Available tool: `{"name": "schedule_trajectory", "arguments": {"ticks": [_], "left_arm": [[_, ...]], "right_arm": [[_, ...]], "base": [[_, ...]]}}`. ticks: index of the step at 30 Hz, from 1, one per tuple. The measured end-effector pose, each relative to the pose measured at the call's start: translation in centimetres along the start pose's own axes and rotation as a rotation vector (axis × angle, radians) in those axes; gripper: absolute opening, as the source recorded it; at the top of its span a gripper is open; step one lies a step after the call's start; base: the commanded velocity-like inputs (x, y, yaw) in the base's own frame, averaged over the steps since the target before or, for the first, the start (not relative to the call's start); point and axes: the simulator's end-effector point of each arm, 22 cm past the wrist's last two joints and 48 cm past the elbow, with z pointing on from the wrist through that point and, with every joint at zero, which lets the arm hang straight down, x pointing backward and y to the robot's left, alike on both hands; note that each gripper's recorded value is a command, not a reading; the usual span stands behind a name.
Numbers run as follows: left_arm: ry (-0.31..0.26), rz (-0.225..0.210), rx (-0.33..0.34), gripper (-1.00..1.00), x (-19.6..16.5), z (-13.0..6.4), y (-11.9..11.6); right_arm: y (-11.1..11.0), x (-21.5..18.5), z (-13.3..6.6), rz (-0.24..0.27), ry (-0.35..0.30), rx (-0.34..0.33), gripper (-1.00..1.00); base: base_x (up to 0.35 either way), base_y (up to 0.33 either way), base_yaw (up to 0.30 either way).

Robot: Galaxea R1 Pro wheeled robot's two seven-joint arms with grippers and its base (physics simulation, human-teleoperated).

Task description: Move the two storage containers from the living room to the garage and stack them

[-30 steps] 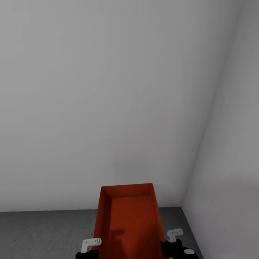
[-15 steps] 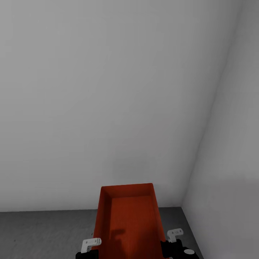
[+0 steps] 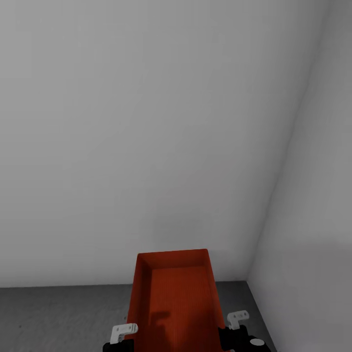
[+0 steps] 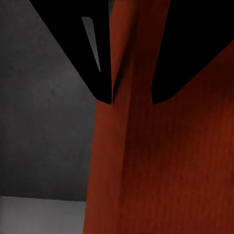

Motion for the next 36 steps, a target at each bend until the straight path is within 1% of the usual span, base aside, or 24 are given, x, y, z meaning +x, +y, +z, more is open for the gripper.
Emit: {"name": "schedule_trajectory", "arguments": {"ticks": [11, 36], "left_arm": [[0.016, -0.002, -0.002, -1.0, 0.7, 0.2, 0.1], [0.056, -0.008, -0.008, -1.0, 2.7, 2.8, 0.8]], "right_arm": [[0.0, 0.8, 0.3, 0.003, 0.016, -0.001, -1.0], [-0.3, 2.9, 2.9, 0.009, 0.055, -0.005, -1.0]], "base": [[0.0, 0.0, 0.0], [0.0, 0.0, 0.0]]}}
